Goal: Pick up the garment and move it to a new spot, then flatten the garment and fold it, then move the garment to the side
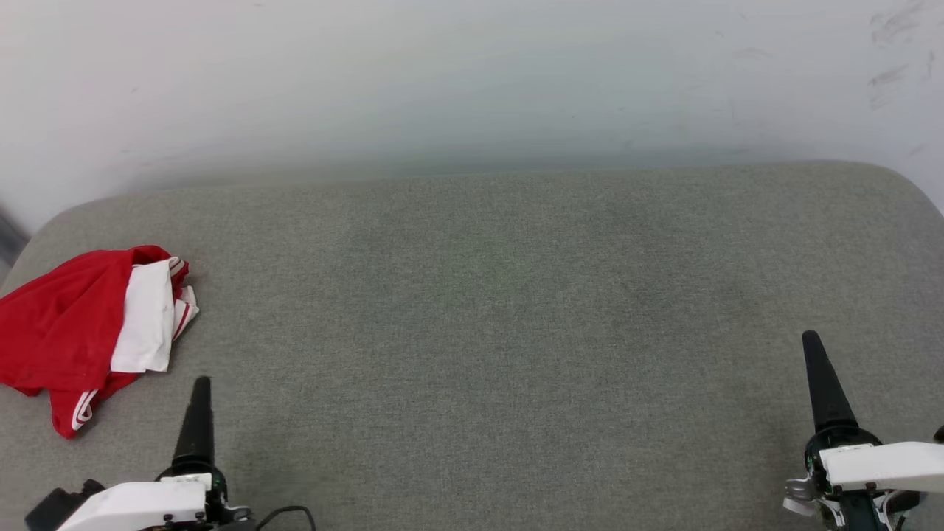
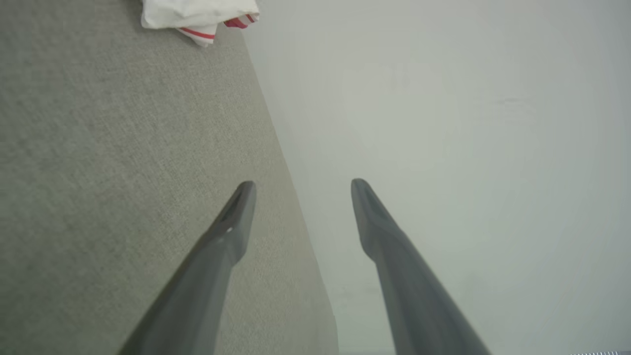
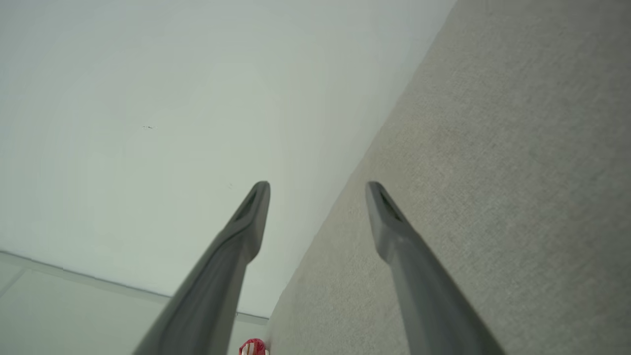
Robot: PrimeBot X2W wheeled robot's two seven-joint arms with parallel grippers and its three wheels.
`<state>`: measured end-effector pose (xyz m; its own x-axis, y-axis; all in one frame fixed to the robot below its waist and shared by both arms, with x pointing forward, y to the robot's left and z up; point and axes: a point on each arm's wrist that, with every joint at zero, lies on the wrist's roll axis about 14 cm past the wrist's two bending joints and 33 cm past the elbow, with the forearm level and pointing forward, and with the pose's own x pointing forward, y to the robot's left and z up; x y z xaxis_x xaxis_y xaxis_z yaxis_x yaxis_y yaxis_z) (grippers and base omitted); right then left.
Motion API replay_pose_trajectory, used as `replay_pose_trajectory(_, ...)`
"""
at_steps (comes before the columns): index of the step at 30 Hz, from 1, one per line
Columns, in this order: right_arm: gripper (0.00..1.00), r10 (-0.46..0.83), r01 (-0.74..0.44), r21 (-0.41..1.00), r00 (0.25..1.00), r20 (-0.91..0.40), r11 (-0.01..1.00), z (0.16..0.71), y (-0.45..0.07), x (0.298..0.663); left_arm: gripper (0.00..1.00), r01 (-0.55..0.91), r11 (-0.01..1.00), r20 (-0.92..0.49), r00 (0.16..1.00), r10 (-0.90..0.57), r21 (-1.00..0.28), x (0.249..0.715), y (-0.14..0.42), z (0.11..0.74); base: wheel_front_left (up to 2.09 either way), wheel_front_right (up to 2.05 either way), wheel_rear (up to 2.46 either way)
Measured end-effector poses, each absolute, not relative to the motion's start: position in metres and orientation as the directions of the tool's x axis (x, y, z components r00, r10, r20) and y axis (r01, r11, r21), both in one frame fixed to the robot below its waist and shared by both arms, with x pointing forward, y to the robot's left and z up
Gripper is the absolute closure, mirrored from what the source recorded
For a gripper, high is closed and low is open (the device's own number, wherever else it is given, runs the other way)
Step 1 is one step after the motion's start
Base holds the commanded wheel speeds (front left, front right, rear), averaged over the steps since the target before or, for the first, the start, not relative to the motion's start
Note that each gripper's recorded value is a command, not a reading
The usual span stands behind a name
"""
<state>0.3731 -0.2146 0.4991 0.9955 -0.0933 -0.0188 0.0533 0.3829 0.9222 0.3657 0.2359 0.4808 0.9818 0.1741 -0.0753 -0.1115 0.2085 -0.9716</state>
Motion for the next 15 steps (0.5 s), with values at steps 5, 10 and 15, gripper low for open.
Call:
replay_pose_trajectory(5, 0.00, -0.079, 0.010, 0.854, 0.996, 0.037, 0.519, 0.516, -0.210, 0.376, 0.00, -0.099, 0.298, -0.036, 0.977, 0.211, -0.949, 0.366, 0.247, 0.492, 0.00, 0.00, 0.00)
replay_pose_trajectory(10, 0.00, -0.049, -0.039, 0.749, 0.994, 0.096, 0.662, 0.534, -0.203, 0.378, 0.00, -0.077, 0.441, 0.031, 0.972, 0.233, -0.894, 0.368, 0.256, 0.513, 0.00, 0.00, 0.00)
replay_pose_trajectory(15, 0.00, -0.028, -0.080, 0.612, 0.986, 0.164, 0.787, 0.555, -0.198, 0.379, 0.00, -0.027, 0.652, 0.118, 0.977, 0.178, -0.757, 0.374, 0.233, 0.549, 0.00, 0.00, 0.00)
